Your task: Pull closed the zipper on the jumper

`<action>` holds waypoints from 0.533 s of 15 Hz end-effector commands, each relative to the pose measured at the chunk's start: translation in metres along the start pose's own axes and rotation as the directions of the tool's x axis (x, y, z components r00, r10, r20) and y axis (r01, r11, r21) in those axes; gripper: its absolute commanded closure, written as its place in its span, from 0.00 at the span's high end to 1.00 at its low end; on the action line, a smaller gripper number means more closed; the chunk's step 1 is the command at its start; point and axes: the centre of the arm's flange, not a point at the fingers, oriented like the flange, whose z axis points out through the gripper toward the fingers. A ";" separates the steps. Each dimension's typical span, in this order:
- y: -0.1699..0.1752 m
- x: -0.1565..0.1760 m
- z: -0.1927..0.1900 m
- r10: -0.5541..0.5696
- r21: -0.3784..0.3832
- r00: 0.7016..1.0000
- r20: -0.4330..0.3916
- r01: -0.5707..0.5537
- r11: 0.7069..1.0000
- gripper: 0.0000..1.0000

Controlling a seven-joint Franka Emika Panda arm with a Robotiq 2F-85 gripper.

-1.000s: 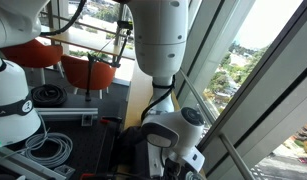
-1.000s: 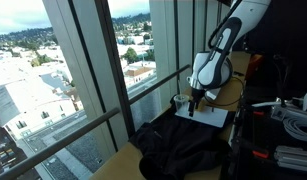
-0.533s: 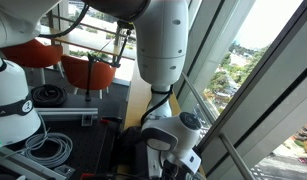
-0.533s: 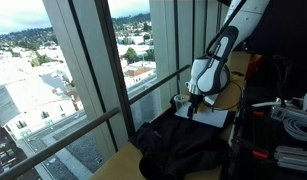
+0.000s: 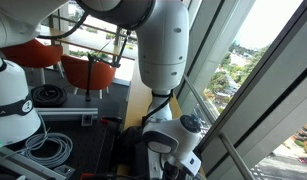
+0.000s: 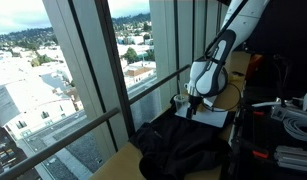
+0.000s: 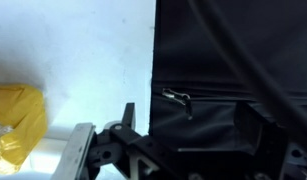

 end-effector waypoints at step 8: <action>-0.002 0.011 0.000 -0.011 -0.019 1.000 -0.029 0.010 1.000 0.20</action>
